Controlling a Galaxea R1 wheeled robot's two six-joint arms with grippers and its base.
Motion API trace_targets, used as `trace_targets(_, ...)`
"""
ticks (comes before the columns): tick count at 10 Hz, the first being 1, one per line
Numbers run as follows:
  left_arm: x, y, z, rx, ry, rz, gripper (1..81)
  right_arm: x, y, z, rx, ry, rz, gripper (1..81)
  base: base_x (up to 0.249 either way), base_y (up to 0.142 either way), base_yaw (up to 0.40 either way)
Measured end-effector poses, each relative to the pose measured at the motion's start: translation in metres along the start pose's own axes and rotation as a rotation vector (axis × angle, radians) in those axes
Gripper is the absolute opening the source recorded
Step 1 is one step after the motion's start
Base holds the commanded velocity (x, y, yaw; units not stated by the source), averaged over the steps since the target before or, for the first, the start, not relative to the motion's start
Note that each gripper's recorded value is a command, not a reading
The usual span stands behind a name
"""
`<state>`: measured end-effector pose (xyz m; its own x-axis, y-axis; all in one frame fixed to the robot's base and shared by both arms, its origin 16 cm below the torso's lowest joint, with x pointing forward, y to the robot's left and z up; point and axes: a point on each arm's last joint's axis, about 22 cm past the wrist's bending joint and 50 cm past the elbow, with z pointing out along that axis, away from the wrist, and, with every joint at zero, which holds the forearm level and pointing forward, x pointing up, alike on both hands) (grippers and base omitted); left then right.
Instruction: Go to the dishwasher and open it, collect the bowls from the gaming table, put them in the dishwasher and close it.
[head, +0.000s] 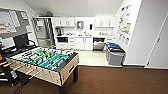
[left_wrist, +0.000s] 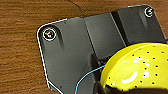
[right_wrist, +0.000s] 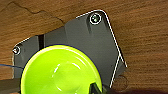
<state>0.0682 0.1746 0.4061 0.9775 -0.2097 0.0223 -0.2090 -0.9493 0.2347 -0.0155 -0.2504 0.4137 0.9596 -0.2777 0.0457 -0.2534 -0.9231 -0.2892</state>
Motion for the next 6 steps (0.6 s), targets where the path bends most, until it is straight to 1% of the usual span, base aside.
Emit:
trace_targets(2, -0.0026, -0.0001, 0.0001, 0.0, -0.003, -0.001, 1.0, -0.001, 0.0002, -0.0001, 0.0, -0.001, 0.0, 1.0, 0.171, -0.079, 0.0)
trace_targets(6, -0.0005, 0.0002, 0.0001, 0.0, -0.001, 0.0, 1.0, -0.0022, -0.0011, 0.0003, 0.002, -0.002, 0.001, 1.0, 0.163, -0.097, 0.0)
